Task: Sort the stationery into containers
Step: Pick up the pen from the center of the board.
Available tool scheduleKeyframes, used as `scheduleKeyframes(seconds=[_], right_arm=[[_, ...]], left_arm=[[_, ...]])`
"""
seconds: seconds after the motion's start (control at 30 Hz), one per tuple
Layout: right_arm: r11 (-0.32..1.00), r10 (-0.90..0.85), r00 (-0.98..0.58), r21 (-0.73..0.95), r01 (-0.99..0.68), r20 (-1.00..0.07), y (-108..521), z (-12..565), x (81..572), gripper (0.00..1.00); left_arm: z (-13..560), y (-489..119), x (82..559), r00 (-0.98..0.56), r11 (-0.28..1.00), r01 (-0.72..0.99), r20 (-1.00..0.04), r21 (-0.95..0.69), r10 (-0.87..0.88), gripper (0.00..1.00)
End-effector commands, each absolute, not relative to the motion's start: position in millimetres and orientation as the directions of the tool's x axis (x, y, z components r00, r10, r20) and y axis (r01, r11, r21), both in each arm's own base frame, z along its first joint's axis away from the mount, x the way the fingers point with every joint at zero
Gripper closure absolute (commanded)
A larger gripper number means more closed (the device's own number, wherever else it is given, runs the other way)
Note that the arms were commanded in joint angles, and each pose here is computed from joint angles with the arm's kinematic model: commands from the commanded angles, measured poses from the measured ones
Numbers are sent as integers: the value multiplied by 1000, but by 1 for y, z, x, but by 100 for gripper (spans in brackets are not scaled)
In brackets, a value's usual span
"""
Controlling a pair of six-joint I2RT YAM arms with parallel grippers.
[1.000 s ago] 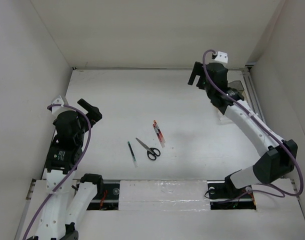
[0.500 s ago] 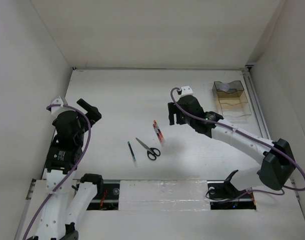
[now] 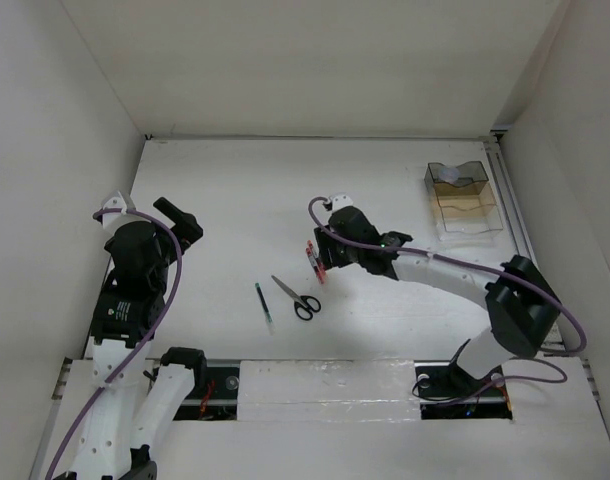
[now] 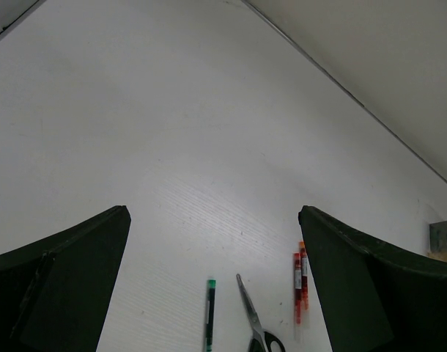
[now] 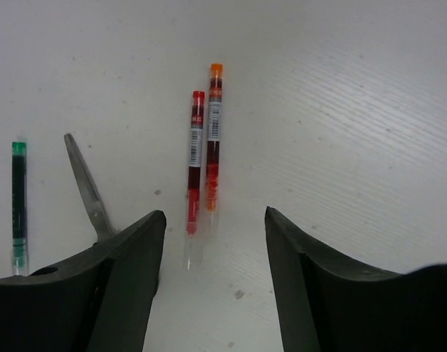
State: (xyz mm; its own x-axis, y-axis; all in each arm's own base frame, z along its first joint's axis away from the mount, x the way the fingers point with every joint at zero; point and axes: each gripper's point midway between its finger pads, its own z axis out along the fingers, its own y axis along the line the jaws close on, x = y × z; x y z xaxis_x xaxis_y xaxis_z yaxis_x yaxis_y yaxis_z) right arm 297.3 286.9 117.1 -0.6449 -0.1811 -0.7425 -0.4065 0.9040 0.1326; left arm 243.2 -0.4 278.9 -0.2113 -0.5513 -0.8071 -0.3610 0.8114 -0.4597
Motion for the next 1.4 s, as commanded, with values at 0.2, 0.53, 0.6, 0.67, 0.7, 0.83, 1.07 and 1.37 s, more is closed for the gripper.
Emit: scheduleKeyframes(seconds=[0.2,0.53,0.6,0.67,0.7,0.83,1.07,1.37], right_arm=[[886,-245,-662,114,-450,-709,321,84,304,43],[896,-270,-661,69,-440,-700,330,74,315,45],[904,-271,-669,55,-423,-692,325,70,320,47],[907,-273,-670,46,-418,-690,326,67,322,48],[908,-278,-674,42,-417,-684,325,62,322,48],[916,-265,-680,42,-399,-684,319,62,328,50],[925,-255,-698,40,-377,-669,308,54,334,53],[919,-274,-707,40,-393,-652,309,46,331,53]], left_arm=[[284,0,249,-189,812,-355,-815,-463,-548,0],[284,0,249,-189,812,-355,-815,-463,-548,0],[284,0,249,-189,812,-355,-815,-463,-548,0],[284,-1,249,-194,813,-348,-813,-466,-549,0],[284,-1,249,-194,813,-348,-813,-466,-549,0],[284,-1,249,-194,813,-348,-813,-466,-549,0],[284,-3,249,-199,815,-342,-811,-469,-550,0],[284,-3,249,-199,815,-342,-811,-469,-550,0]])
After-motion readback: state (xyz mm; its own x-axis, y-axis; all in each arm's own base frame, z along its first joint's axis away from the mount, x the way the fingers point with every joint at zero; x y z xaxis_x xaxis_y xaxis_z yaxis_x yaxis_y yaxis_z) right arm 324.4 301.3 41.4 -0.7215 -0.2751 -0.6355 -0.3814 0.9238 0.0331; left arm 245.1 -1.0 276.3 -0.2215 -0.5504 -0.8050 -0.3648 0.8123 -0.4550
